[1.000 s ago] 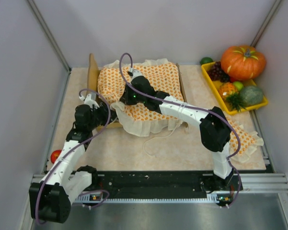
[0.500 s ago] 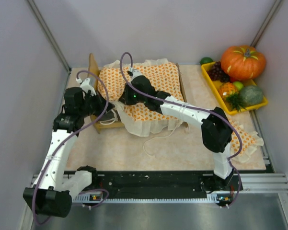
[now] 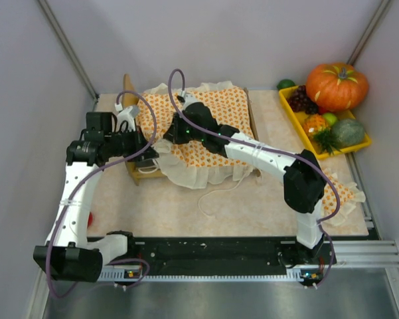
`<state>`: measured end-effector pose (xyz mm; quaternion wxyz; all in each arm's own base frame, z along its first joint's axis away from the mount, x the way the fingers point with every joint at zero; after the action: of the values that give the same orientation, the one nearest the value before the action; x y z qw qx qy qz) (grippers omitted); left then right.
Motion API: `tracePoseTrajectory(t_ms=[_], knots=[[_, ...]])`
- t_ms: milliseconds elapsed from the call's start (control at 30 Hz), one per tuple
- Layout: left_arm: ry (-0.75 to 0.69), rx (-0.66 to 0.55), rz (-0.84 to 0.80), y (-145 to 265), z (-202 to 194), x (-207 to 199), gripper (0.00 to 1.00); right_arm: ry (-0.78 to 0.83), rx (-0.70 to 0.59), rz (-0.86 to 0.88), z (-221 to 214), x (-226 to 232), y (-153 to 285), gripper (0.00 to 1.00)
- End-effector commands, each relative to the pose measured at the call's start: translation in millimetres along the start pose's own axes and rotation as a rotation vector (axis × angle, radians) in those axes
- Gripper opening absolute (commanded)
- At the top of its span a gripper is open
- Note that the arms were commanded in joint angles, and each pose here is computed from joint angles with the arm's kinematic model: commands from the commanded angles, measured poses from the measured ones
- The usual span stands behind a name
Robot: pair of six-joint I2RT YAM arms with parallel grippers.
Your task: Set up the pet bed
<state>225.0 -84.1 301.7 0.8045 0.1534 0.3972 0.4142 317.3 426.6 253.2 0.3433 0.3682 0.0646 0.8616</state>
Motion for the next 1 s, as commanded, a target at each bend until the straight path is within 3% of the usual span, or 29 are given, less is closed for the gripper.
tracePoseTrajectory(t_ms=[0, 333, 667, 700, 833, 933, 967], knots=[[-0.042, 0.043, -0.200, 11.6, -3.4, -25.5, 0.00, 0.012, -0.077, -0.026, 23.3, -0.6, 11.3, 0.00], [0.018, 0.060, -0.233, 17.7, -6.0, -34.5, 0.00, 0.010, -0.051, -0.014, 16.8, -1.7, 11.2, 0.00], [0.245, 0.137, -0.608, 22.8, -36.4, -61.7, 0.00, 0.034, -0.037, -0.007, 14.2, -2.5, 13.4, 0.00], [0.219, 0.116, -0.652, 23.8, -32.6, -63.6, 0.00, 0.036, -0.040, -0.005, 15.2, -1.8, 13.6, 0.00], [0.198, 0.053, -0.652, 33.7, -24.2, -72.1, 0.00, 0.038, -0.043, 0.001, 17.0, 0.0, 14.4, 0.00], [0.234, 0.081, -0.735, 36.0, -20.8, -75.3, 0.00, 0.037, -0.043, -0.001, 16.6, -0.4, 14.3, 0.00], [0.218, 0.049, -0.680, 30.3, -21.8, -70.5, 0.00, 0.037, -0.043, -0.001, 16.6, -0.4, 14.7, 0.00]])
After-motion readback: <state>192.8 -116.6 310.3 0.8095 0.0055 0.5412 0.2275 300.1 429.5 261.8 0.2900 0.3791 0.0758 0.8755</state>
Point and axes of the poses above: each gripper's point midway between its finger pads, its own y axis back along the fingers, its own x axis along the line the jaws close on, z = x × y, the point moved 6 cm from there along y, back along the fingers, and after that the axes turned 3 degrees about -y, right-handed, at the moved point
